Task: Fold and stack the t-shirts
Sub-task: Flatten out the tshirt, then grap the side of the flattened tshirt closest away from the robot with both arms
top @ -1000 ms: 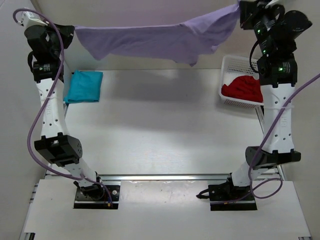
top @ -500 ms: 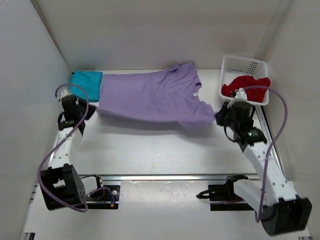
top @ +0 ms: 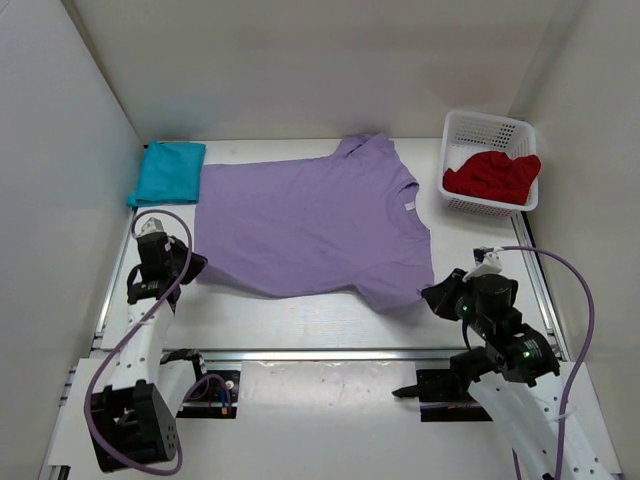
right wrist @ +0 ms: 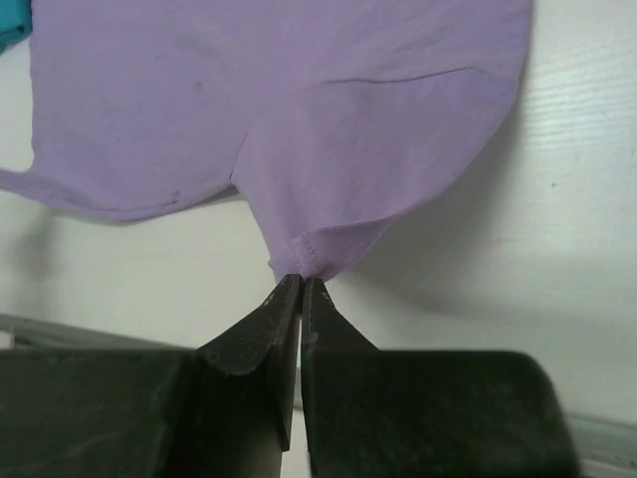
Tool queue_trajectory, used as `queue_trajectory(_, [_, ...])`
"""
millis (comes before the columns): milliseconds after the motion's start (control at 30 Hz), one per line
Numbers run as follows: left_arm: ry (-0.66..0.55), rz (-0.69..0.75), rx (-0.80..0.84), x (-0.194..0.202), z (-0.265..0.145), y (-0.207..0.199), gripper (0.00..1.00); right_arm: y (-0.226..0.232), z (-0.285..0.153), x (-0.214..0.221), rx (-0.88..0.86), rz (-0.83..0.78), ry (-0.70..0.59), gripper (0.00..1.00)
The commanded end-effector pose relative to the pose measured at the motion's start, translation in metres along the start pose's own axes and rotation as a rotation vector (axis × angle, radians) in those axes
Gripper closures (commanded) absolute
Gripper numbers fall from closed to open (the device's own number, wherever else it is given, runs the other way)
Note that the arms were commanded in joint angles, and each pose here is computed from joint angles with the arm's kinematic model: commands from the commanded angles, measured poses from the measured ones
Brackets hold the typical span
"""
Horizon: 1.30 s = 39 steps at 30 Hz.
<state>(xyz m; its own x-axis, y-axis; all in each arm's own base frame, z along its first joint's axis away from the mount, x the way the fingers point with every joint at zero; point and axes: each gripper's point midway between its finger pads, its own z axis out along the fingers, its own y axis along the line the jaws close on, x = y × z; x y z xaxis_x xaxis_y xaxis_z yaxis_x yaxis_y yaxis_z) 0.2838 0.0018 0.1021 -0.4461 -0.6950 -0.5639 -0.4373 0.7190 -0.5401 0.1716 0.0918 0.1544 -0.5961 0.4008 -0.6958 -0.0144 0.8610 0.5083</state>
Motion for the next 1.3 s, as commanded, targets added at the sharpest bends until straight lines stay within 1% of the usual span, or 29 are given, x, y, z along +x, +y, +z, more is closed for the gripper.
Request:
queue_trajectory(0, [-0.001, 0.079, -0.015, 0.004, -0.009, 0.002, 1.00, 0.004, -0.016, 0.000, 0.022, 0.066, 0.015, 1.00])
queue_trajectory(100, [-0.014, 0.097, -0.025, -0.001, -0.010, 0.004, 1.00, 0.007, -0.022, -0.006, 0.029, 0.050, 0.006, 0.99])
queue_trajectory(133, [-0.022, 0.099, -0.037, -0.001, -0.009, 0.007, 1.00, 0.002, -0.019, -0.002, 0.052, 0.035, 0.023, 1.00])
queue_trajectory(167, [0.002, 0.081, -0.046, 0.005, -0.004, 0.012, 1.00, -0.005, -0.014, 0.004, 0.070, 0.013, 0.044, 1.00])
queue_trajectory(200, [-0.009, 0.056, -0.037, 0.002, -0.001, 0.011, 1.00, -0.007, -0.007, 0.003, 0.088, -0.003, 0.046, 1.00])
queue_trajectory(233, [0.022, 0.029, -0.025, 0.009, 0.004, 0.013, 1.00, -0.010, 0.001, 0.007, 0.107, -0.024, 0.082, 1.00])
queue_trajectory(333, [0.035, -0.092, 0.018, 0.007, 0.015, 0.009, 1.00, 0.005, 0.033, -0.013, 0.062, -0.074, 0.060, 1.00])
queue_trajectory(367, [0.047, -0.104, 0.028, 0.008, 0.019, 0.006, 1.00, -0.002, 0.045, -0.012, 0.085, -0.095, 0.085, 0.99])
queue_trajectory(400, [0.034, -0.121, 0.028, 0.003, 0.020, 0.004, 1.00, 0.002, 0.051, -0.030, 0.065, -0.104, 0.046, 1.00])
queue_trajectory(433, [0.015, -0.136, 0.036, -0.004, 0.022, 0.000, 1.00, -0.002, 0.063, -0.042, 0.067, -0.091, 0.032, 1.00])
queue_trajectory(467, [0.005, -0.150, 0.036, -0.009, 0.023, -0.002, 1.00, -0.008, 0.074, -0.044, 0.077, -0.103, 0.057, 1.00])
queue_trajectory(533, [-0.020, -0.180, 0.018, -0.018, 0.027, 0.000, 1.00, -0.011, 0.085, -0.079, 0.059, -0.078, 0.011, 1.00])
queue_trajectory(600, [-0.036, -0.208, 0.010, -0.025, 0.031, 0.002, 1.00, -0.019, 0.100, -0.090, 0.113, -0.090, 0.016, 1.00])
queue_trajectory(633, [-0.051, -0.216, 0.003, -0.029, 0.032, 0.003, 1.00, -0.015, 0.102, -0.105, 0.115, -0.113, -0.022, 1.00])
queue_trajectory(700, [-0.055, -0.235, -0.018, -0.031, 0.037, 0.008, 1.00, -0.019, 0.119, -0.116, 0.125, -0.106, -0.005, 1.00])
queue_trajectory(733, [-0.064, -0.242, -0.012, -0.034, 0.038, 0.008, 1.00, -0.016, 0.121, -0.128, 0.109, -0.103, -0.024, 1.00])
queue_trajectory(767, [-0.065, -0.252, -0.016, -0.036, 0.040, 0.009, 1.00, -0.021, 0.130, -0.131, 0.127, -0.105, -0.031, 1.00])
queue_trajectory(833, [-0.034, -0.282, -0.033, -0.028, 0.047, 0.017, 1.00, -0.020, 0.145, -0.144, 0.113, -0.107, -0.038, 1.00])
queue_trajectory(867, [-0.057, -0.283, -0.028, -0.036, 0.047, 0.017, 1.00, -0.017, 0.150, -0.152, 0.103, -0.113, -0.052, 1.00])
queue_trajectory(933, [-0.044, -0.295, -0.026, -0.034, 0.050, 0.017, 1.00, -0.017, 0.164, -0.160, 0.101, -0.118, -0.049, 1.00])
queue_trajectory(967, [-0.040, -0.305, -0.036, -0.031, 0.052, 0.021, 1.00, -0.013, 0.168, -0.172, 0.099, -0.130, -0.074, 1.00])
queue_trajectory(1033, [-0.055, -0.310, -0.042, -0.038, 0.056, 0.020, 1.00, -0.009, 0.185, -0.182, 0.092, -0.147, -0.071, 1.00])
queue_trajectory(1100, [-0.064, -0.310, -0.036, -0.042, 0.058, 0.018, 1.00, 0.001, 0.197, -0.200, 0.069, -0.172, -0.081, 0.99])
queue_trajectory(1167, [-0.068, -0.311, -0.052, -0.045, 0.061, 0.019, 1.00, 0.002, 0.221, -0.197, 0.066, -0.188, -0.051, 1.00])
queue_trajectory(1200, [-0.069, -0.307, -0.056, -0.046, 0.063, 0.019, 1.00, 0.006, 0.223, -0.208, 0.058, -0.195, -0.066, 1.00])
queue_trajectory(1267, [-0.063, -0.308, -0.066, -0.045, 0.066, 0.020, 1.00, -0.005, 0.244, -0.203, 0.085, -0.205, -0.030, 1.00])
